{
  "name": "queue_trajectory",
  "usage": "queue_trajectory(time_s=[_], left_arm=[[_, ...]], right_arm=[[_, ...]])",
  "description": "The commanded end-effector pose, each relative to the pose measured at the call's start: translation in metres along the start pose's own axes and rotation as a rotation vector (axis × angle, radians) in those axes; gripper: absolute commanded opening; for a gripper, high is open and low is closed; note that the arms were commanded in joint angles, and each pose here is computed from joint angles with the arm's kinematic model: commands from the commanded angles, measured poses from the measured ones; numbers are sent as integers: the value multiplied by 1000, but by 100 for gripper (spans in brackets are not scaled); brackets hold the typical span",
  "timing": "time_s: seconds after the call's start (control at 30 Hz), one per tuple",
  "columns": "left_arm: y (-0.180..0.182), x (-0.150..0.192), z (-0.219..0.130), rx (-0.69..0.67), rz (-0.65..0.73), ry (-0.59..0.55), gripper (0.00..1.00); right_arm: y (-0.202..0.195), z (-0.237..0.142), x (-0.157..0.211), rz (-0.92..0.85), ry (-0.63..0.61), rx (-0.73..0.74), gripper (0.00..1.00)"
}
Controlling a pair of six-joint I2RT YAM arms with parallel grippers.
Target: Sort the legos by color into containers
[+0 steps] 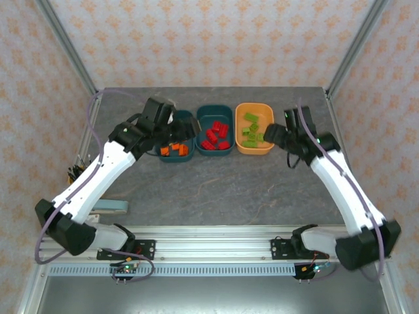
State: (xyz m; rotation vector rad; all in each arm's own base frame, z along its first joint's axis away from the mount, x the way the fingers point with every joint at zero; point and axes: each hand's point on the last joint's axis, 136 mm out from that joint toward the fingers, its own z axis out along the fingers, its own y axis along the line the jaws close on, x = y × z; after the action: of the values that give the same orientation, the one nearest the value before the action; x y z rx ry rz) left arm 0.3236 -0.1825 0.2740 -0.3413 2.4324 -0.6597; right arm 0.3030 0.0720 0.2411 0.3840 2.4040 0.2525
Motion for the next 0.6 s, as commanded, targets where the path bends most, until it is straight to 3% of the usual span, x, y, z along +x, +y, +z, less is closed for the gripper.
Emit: queue_trajectory(time_s=[0.0,0.03,0.13,0.27,0.4,0.57], left_arm=[[29,18,-14,-68,25,-6,91],[36,23,-17,-79,19,-12,99],[58,27,-28,-143,7,-53,100],[82,13,-51,-268,76,-171,100],[139,-27,-95,-656,105,-441,100],[174,-39,-61,-820,374,-527,100]], right_arm=[[-24,-30,39,15,29,-2,97],[-32,-37,48,16,24,-3,99],[-44,-55,61,11,-17,-23,99],[-50,-66,41,25,-132,6,99],[-89,-64,4,113,-263,306,100],[-101,-22,-13,77,-406,348,100]])
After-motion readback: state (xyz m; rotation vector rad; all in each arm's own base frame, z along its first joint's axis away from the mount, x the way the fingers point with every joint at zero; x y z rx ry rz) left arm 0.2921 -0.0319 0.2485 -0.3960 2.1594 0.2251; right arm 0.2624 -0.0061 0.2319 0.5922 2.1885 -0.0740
